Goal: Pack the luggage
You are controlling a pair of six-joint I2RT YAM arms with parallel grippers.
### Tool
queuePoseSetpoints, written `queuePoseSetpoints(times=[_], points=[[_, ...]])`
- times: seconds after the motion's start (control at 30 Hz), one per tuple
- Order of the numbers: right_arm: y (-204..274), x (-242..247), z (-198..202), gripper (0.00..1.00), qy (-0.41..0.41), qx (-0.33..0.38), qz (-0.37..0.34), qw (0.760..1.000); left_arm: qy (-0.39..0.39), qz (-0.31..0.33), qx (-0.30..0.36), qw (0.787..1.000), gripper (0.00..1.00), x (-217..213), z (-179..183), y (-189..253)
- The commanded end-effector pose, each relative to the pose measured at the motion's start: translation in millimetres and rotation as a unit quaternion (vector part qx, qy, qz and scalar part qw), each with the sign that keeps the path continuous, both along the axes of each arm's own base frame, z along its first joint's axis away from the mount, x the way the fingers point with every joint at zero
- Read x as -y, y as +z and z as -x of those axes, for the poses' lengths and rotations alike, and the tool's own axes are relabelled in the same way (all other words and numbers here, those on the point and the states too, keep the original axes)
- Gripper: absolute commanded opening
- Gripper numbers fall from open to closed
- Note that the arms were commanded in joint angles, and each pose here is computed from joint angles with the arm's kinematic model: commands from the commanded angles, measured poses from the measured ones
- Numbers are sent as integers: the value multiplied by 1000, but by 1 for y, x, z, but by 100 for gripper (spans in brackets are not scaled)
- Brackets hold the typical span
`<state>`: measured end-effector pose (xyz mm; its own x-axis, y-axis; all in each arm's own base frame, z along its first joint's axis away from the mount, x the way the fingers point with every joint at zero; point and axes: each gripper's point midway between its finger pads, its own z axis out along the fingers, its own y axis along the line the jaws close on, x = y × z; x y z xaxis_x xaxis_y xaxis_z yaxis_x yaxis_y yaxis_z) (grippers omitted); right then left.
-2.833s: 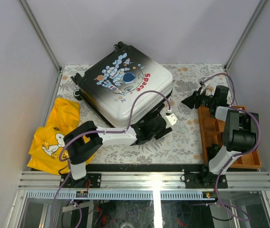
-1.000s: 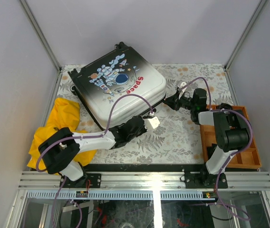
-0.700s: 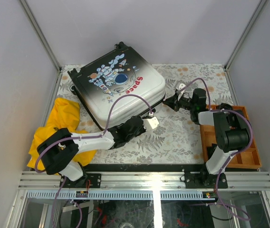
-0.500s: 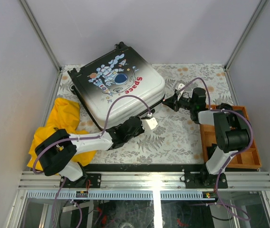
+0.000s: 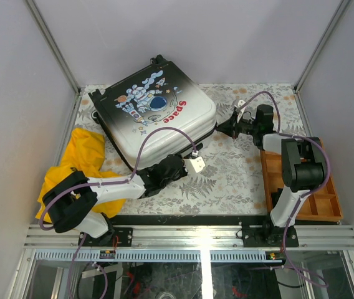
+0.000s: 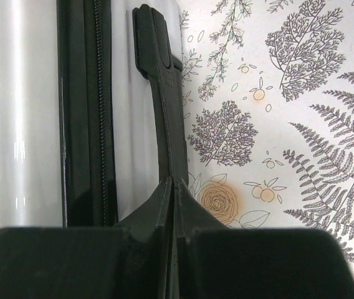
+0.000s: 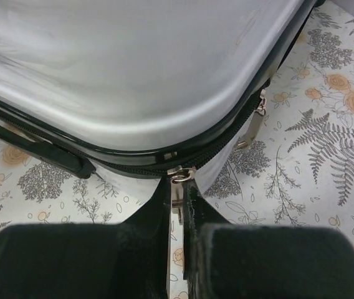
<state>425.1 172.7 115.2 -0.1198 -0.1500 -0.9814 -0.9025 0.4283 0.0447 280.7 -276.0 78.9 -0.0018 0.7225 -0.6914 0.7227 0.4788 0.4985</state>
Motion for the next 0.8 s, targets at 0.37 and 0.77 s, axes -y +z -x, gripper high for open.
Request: queuePoseSetpoints(times=[0.37,0.77], points=[[27,33,-69,0,-16,93,38,995,17,-180,-117,977,0,-83,45,-83],[39,15,-100,0,15,128,17,991,5,-187,-124,974,0,-83,47,-89]])
